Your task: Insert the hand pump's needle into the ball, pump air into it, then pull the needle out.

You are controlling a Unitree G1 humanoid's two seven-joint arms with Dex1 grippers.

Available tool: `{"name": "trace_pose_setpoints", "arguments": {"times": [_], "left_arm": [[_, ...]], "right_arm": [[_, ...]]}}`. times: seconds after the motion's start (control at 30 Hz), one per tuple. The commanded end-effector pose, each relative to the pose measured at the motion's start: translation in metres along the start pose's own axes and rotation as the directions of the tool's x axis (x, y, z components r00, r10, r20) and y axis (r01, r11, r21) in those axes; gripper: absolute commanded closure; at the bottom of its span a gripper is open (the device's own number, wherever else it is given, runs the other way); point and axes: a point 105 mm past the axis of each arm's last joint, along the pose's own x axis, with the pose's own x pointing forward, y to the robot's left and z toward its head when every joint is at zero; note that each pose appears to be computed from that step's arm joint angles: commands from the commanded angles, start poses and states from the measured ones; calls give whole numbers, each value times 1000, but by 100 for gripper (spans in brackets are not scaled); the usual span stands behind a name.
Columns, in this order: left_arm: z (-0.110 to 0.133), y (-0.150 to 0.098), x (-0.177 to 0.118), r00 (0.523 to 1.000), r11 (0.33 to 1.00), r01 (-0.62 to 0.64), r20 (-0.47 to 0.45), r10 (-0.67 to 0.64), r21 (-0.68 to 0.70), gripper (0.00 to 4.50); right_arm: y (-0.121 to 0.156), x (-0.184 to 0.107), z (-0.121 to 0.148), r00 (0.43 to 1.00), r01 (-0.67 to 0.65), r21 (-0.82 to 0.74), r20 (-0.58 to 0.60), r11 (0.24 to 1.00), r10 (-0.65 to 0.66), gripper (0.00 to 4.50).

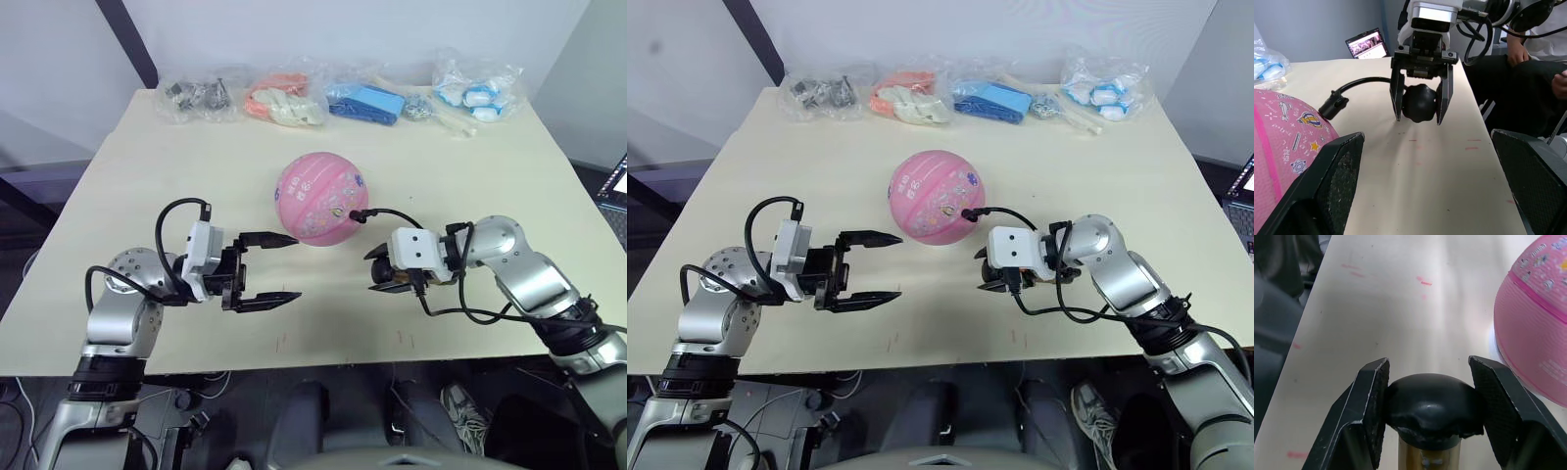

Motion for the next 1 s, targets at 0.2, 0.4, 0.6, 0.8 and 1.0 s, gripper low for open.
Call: {"name": "trace_pose_setpoints", "arguments": {"times": [0.2, 0.4, 0.6, 0.8, 1.0], "left_arm": [[6, 5, -9, 1000, 999, -22, 4, 22, 39, 0], [5, 6, -9, 1000, 999, -20, 6, 20, 39, 0], [3, 7, -10, 1000, 999, -19, 3, 18, 40, 0], [1, 7, -10, 1000, 999, -8, 1, 8, 39, 0], [2, 10, -11, 1000, 999, -9, 1, 9, 46, 0]], "right_arm": [[-12, -19, 0, 997, 62, -12, 52, 998, -61, 60], [-10, -28, 2, 995, 55, -4, 88, 998, -54, 2], [-10, -38, 12, 984, 79, -13, 164, 997, -76, 2], [-14, -45, 16, 967, 146, -32, 218, 989, -136, 2], [-10, -58, 24, 926, 181, 46, 330, 982, -186, 2]]}}
